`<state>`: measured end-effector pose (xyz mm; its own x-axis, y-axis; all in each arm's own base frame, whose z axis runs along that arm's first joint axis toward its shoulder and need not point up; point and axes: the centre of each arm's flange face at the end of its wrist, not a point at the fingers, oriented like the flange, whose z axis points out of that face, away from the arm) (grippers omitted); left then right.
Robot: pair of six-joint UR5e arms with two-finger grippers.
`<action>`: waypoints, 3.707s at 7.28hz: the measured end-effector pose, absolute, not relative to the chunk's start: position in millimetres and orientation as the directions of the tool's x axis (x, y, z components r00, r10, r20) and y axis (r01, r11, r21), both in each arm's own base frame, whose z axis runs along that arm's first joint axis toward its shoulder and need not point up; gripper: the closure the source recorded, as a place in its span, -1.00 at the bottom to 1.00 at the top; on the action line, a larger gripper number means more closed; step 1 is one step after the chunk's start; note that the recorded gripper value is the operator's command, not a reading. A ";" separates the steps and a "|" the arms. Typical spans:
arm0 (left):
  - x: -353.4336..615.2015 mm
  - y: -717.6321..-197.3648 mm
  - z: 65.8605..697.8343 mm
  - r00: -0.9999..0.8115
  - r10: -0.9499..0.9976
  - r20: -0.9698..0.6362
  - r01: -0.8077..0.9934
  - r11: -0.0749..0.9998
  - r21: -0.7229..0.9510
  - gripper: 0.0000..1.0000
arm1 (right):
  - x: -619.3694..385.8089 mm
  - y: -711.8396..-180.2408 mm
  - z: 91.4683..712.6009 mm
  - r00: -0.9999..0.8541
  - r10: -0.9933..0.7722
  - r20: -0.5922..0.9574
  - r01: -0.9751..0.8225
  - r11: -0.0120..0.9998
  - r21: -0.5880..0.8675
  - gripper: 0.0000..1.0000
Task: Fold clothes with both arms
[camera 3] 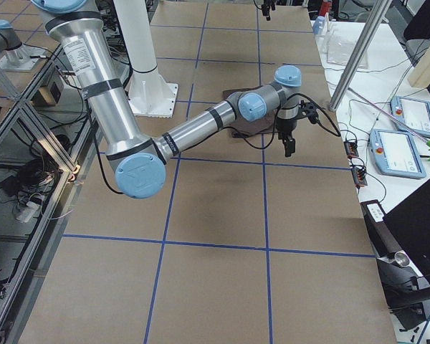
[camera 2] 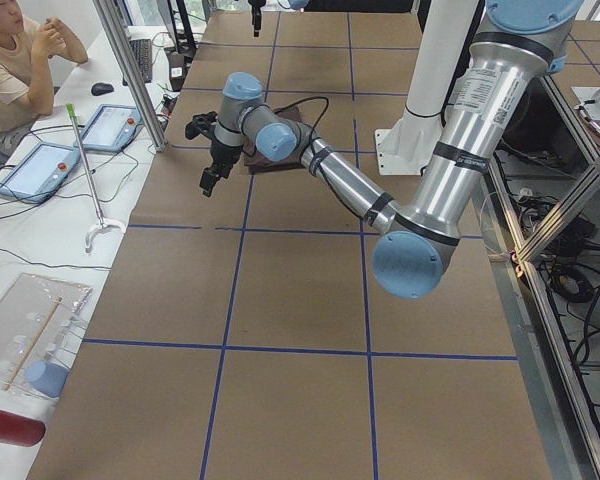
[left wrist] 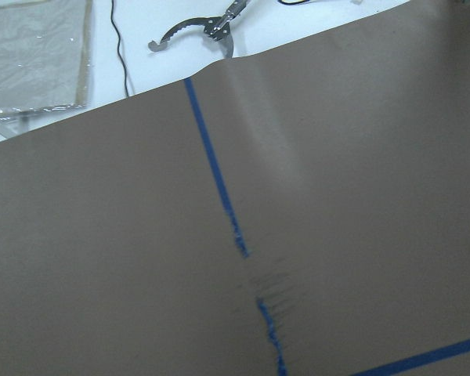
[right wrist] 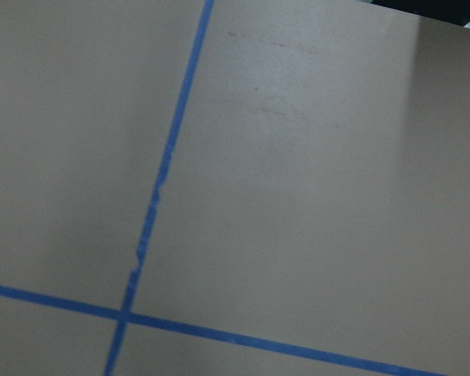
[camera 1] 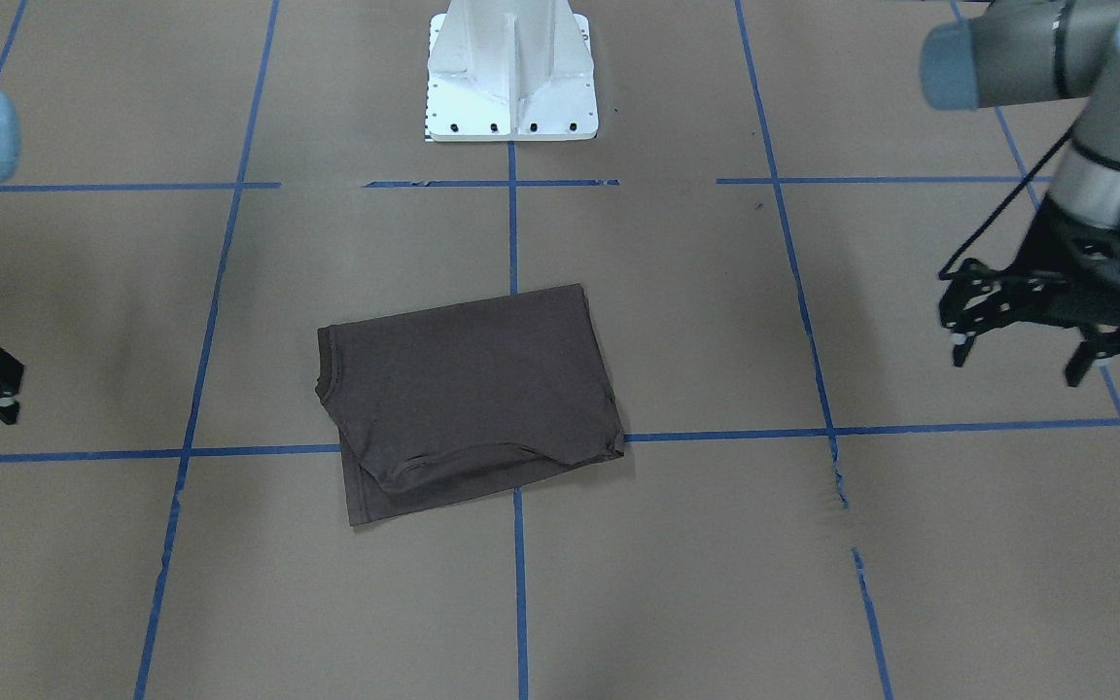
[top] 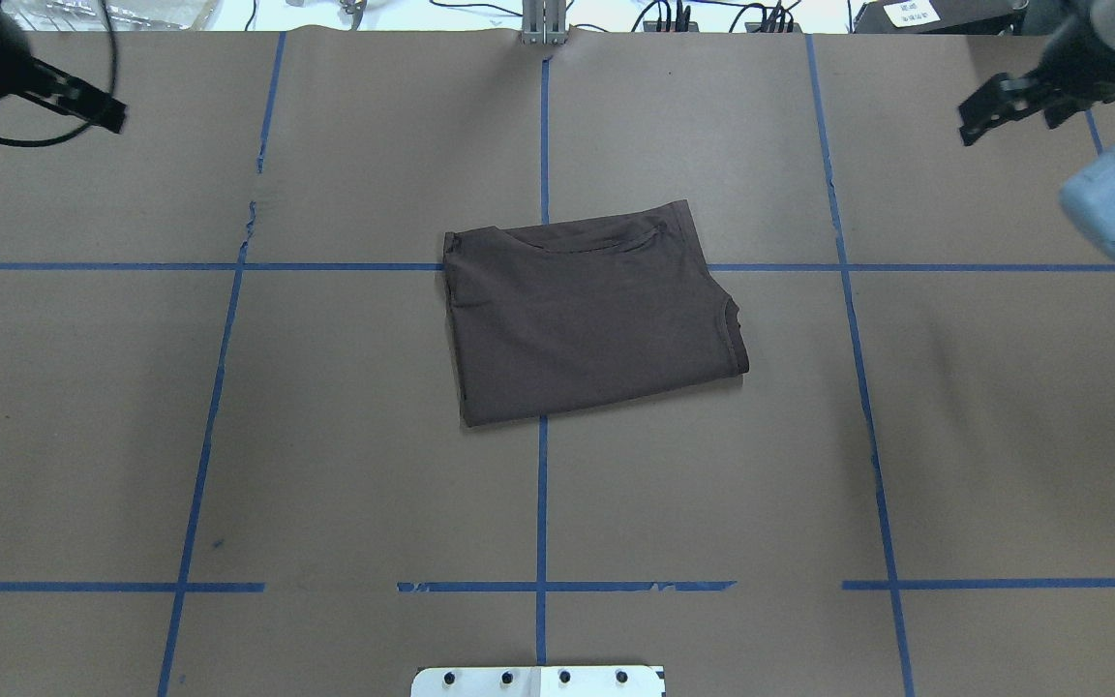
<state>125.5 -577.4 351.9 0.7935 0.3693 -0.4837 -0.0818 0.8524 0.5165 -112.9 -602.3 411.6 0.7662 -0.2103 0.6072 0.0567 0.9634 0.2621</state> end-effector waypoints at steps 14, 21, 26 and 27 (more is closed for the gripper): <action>-55.9 -445.2 639.9 0.713 0.104 -0.694 -0.029 0.992 0.119 -1.00 | 71.5 -406.9 661.3 0.849 0.003 0.528 0.040 0.997 -0.071 -1.00; -56.6 -440.7 646.3 0.721 0.097 -0.686 -0.028 0.993 0.111 -1.00 | 60.5 -380.7 656.4 0.764 0.010 0.646 0.028 0.998 -0.047 -1.00; -56.7 -440.2 645.4 0.722 0.092 -0.686 -0.029 0.994 0.102 -1.00 | 60.2 -381.6 653.7 0.761 0.001 0.649 0.030 0.999 -0.036 -1.00; -56.7 -440.1 645.9 0.722 0.091 -0.686 -0.029 0.994 0.101 -1.00 | 60.2 -382.0 653.2 0.761 -0.001 0.649 0.030 0.999 -0.034 -1.00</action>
<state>-56.7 -440.1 645.9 0.7220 0.0913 -0.6859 -0.0294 0.9944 0.1013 60.2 -382.0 653.2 0.7607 -0.0010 0.6491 0.0302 0.9990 -0.0339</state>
